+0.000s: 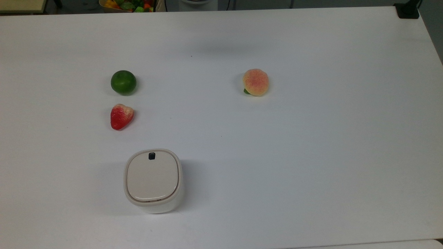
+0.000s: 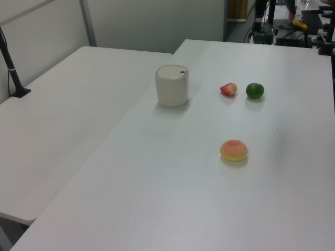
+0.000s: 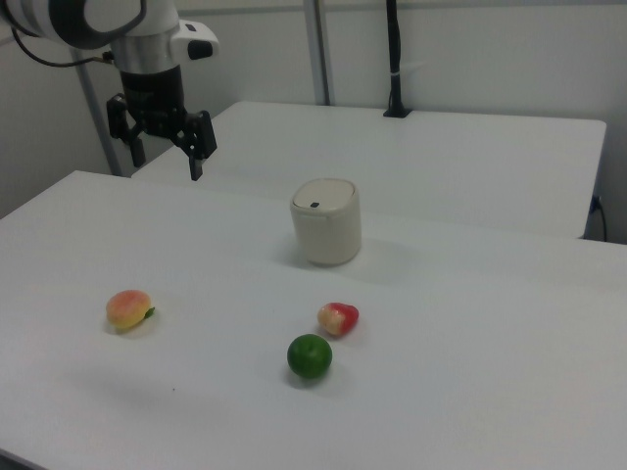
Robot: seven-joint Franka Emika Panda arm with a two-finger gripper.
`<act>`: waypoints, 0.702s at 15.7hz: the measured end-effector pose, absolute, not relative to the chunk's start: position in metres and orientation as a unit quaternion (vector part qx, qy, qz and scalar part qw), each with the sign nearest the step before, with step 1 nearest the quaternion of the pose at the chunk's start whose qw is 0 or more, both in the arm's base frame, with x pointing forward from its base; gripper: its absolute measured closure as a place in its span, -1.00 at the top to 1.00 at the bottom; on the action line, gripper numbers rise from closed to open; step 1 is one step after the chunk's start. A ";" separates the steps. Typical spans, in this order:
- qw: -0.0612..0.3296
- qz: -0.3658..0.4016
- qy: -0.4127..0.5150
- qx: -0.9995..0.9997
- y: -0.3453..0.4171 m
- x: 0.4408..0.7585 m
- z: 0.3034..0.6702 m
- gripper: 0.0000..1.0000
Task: Close garbage bin
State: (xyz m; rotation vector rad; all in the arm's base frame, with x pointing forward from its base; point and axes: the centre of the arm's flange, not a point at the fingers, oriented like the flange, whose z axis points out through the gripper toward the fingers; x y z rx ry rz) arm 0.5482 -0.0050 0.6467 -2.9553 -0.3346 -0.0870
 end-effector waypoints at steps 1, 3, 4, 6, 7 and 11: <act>0.084 -0.026 -0.111 -0.990 -0.007 0.543 0.648 1.00; 0.086 -0.020 -0.112 -0.990 -0.006 0.537 0.649 1.00; 0.086 -0.018 -0.113 -0.990 -0.005 0.536 0.648 1.00; 0.068 -0.013 -0.097 -0.993 -0.004 0.536 0.646 1.00; 0.055 -0.013 -0.087 -0.995 -0.002 0.536 0.646 1.00; 0.036 -0.042 -0.074 -0.996 0.005 0.546 0.640 1.00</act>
